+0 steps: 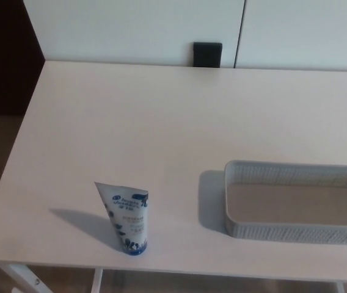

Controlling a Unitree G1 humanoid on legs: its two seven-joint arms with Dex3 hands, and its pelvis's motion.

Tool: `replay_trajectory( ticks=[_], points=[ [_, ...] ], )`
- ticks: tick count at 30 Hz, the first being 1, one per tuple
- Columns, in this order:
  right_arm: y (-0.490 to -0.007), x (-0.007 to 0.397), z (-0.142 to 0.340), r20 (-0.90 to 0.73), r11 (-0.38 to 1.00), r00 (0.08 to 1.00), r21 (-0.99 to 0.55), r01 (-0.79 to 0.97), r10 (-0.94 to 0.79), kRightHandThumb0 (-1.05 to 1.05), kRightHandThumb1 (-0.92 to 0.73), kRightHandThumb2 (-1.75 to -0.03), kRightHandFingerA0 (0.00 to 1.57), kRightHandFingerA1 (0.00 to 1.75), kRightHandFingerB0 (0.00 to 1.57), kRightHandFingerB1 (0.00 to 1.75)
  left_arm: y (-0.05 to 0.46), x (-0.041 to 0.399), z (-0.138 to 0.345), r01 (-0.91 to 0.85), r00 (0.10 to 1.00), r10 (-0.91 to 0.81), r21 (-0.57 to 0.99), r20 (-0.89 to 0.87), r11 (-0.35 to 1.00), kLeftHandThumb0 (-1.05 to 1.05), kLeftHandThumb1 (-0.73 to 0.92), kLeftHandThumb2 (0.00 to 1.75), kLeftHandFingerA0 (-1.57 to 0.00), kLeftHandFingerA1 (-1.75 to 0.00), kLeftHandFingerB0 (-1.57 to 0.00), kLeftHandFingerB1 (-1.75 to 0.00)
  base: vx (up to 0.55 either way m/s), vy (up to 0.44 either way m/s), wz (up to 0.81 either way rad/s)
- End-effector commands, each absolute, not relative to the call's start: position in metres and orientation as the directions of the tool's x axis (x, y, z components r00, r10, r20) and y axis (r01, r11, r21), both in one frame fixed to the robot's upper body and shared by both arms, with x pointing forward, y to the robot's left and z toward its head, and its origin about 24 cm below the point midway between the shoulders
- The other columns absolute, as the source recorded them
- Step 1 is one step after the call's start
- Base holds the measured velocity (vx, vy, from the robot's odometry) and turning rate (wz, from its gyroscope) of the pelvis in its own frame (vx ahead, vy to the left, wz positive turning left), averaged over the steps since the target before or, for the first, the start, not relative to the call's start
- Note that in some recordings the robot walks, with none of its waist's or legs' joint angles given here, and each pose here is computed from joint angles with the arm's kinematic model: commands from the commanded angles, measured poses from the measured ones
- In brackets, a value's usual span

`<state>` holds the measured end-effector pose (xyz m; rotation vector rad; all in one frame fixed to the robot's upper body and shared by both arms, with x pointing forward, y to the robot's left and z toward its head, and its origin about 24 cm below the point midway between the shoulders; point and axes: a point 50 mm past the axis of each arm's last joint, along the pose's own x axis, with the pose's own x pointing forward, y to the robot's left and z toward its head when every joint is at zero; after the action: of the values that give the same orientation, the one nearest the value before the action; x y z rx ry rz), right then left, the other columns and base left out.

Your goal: The robot walks towards a table in front, picks a shampoo with left hand and puts it in a small grey container

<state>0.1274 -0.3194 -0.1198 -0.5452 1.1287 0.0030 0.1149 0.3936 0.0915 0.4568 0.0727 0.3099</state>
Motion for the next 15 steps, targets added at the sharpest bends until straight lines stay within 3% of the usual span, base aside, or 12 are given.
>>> replay_trajectory(
  ticks=[1, 2, 3, 4, 5, 15],
  points=[
    [-0.329, 0.119, -0.118, -0.859, 0.867, 0.410, -0.429, -0.253, -0.306, -0.36, -0.72, -0.62, 0.62, 0.44, 0.50, 0.39, 0.356, 0.193, 0.180, 0.092, 0.982, -0.146, 0.379, 0.118, 0.921, -0.24, 0.39, 0.66, -0.03, -0.33, -0.03, -0.14, 0.00, 0.000, 0.00],
    [-0.329, 0.118, -0.119, -0.859, 0.869, 0.409, -0.428, -0.248, -0.306, -0.36, -0.71, -0.61, 0.63, 0.45, 0.50, 0.39, 0.351, 0.198, 0.177, 0.115, 0.979, -0.170, 0.390, 0.110, 0.913, -0.20, 0.46, 0.54, -0.05, -0.30, 0.00, -0.19, 0.00, 0.000, 0.00],
    [-0.329, 0.118, -0.119, -0.859, 0.869, 0.410, -0.428, -0.249, -0.306, -0.36, -0.70, -0.61, 0.62, 0.45, 0.50, 0.39, 0.348, 0.202, 0.174, 0.128, 0.979, -0.181, 0.401, 0.097, 0.907, -0.22, 0.45, 0.54, -0.08, -0.32, 0.00, -0.19, 0.00, 0.000, 0.00],
    [-0.329, 0.117, -0.118, -0.859, 0.868, 0.412, -0.428, -0.250, -0.305, -0.36, -0.70, -0.61, 0.62, 0.45, 0.50, 0.39, 0.344, 0.206, 0.170, 0.147, 0.978, -0.195, 0.414, 0.078, 0.899, -0.22, 0.45, 0.54, -0.08, -0.32, 0.00, -0.19, 0.00, 0.000, 0.00],
    [-0.329, 0.118, -0.118, -0.859, 0.867, 0.412, -0.429, -0.253, -0.305, -0.37, -0.70, -0.61, 0.62, 0.45, 0.50, 0.39, 0.340, 0.209, 0.166, 0.159, 0.977, -0.203, 0.411, 0.066, 0.898, -0.23, 0.37, 0.66, -0.04, -0.40, 0.00, -0.14, 0.00, 0.000, 0.00],
    [-0.328, 0.119, -0.119, -0.859, 0.868, 0.412, -0.427, -0.254, -0.302, -0.37, -0.72, -0.61, 0.62, 0.45, 0.52, 0.39, 0.317, 0.228, 0.137, 0.248, 0.964, -0.266, 0.397, -0.010, 0.883, -0.23, 0.34, 0.65, -0.01, -0.38, 0.00, -0.13, 0.00, 0.000, 0.00]
  ],
)
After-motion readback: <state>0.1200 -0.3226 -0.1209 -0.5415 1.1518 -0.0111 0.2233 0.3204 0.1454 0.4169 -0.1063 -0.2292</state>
